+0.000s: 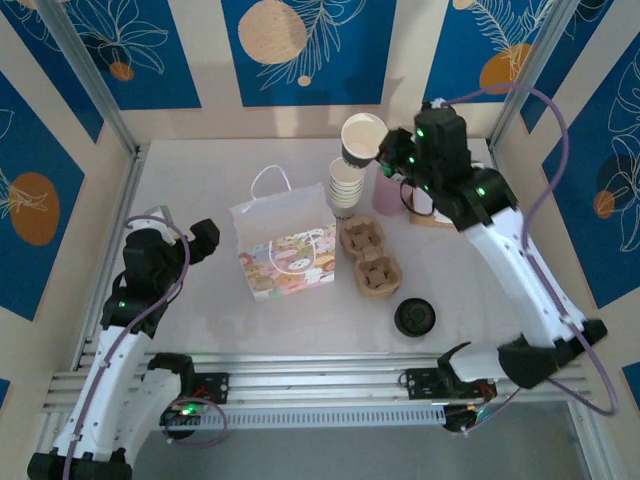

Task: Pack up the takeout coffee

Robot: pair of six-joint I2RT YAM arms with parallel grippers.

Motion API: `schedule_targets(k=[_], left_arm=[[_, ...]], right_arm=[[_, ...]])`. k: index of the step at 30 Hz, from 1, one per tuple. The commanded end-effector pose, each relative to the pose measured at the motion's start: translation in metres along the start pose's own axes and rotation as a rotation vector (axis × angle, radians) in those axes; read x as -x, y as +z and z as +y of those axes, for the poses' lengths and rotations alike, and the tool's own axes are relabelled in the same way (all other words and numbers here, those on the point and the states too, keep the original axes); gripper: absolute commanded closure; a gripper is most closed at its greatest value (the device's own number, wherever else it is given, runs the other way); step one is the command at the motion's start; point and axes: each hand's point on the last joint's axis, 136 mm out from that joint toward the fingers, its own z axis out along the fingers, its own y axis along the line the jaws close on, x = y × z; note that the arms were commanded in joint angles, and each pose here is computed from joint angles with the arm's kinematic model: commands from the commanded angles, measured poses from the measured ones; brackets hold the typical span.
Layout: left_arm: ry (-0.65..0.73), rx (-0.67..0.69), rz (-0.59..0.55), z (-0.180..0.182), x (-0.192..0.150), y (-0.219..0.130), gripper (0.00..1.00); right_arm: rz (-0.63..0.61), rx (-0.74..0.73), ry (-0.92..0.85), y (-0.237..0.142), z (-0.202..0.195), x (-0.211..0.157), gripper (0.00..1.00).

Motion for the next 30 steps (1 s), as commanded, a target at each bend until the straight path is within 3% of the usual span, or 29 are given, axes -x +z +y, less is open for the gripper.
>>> schedule_targets(k=[1, 8, 11, 15, 22, 30], left_arm=[[0.015, 0.021, -0.014, 0.004, 0.001, -0.002, 0.03], [-0.064, 0.031, 0.018, 0.005, -0.004, -0.006, 0.07], [-0.151, 0.048, 0.052, 0.013, -0.020, -0.008, 0.14], [-0.246, 0.049, 0.114, 0.021, -0.046, -0.012, 0.20], [-0.359, 0.082, 0.224, 0.041, -0.097, -0.016, 0.21], [-0.394, 0.080, 0.375, 0.043, -0.142, -0.016, 0.24]], right_arm=[[0.000, 0.007, -0.087, -0.029, -0.009, -0.014, 1.00], [0.069, 0.068, -0.141, -0.081, -0.023, -0.056, 1.00], [0.136, 0.058, -0.166, -0.089, -0.035, -0.079, 1.00], [0.265, 0.061, -0.227, -0.089, -0.048, -0.122, 1.00], [0.445, 0.148, -0.347, -0.080, -0.058, -0.209, 1.00], [0.484, 0.220, -0.387, -0.070, -0.051, -0.261, 1.00]])
